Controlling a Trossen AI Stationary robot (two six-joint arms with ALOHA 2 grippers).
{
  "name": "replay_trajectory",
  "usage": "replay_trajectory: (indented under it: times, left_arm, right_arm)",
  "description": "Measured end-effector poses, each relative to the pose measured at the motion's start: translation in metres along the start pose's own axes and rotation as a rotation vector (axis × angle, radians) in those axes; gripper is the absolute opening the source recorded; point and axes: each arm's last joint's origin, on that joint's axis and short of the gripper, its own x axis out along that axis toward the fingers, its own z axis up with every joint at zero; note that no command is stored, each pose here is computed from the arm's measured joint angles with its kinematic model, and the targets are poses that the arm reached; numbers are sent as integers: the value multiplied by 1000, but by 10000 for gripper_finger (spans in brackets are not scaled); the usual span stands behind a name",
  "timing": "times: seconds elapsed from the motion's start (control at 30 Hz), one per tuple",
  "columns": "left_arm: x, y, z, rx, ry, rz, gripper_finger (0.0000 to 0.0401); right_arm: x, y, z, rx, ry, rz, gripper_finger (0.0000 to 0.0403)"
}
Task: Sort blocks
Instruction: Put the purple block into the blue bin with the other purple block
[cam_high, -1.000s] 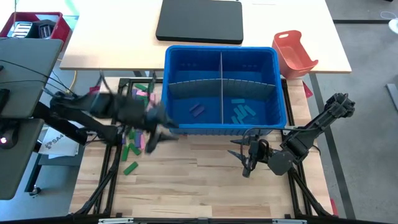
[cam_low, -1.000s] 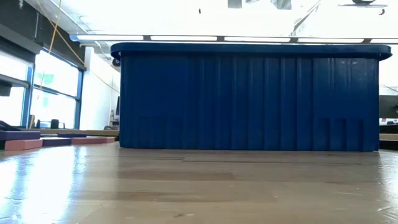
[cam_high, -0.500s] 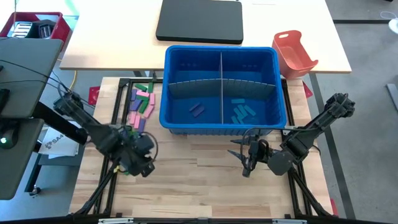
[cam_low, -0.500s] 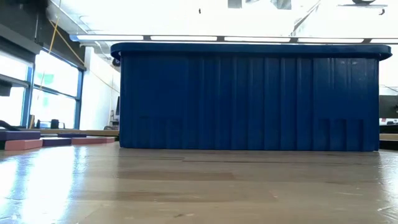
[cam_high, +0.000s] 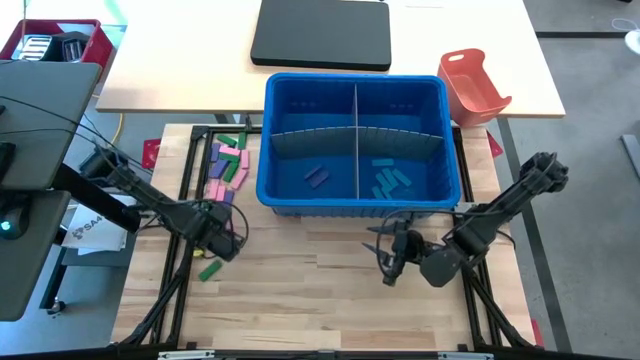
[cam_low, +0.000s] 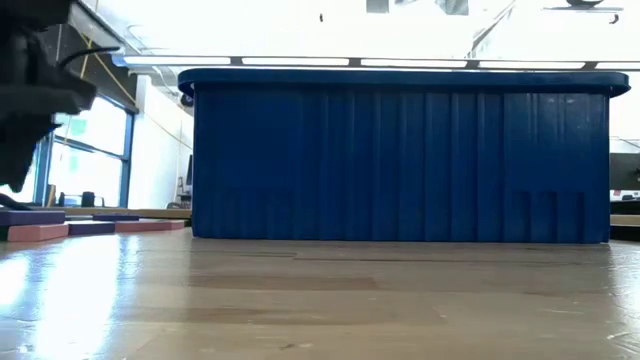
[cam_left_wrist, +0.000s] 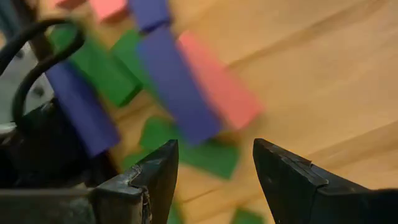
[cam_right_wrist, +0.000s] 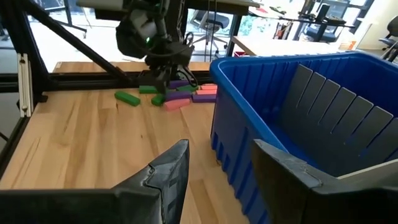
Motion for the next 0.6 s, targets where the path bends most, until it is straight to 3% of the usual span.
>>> replay_trajectory:
  times: [0.17,0.6]
  left_arm:
    - [1,3,14,-60,-69,6,201]
    - [32,10,33,-177,7,33,201]
  right_arm:
    - [2,1,-1,3,-1,-4,169]
    - [2,1,-1,-13,-2,-3,169]
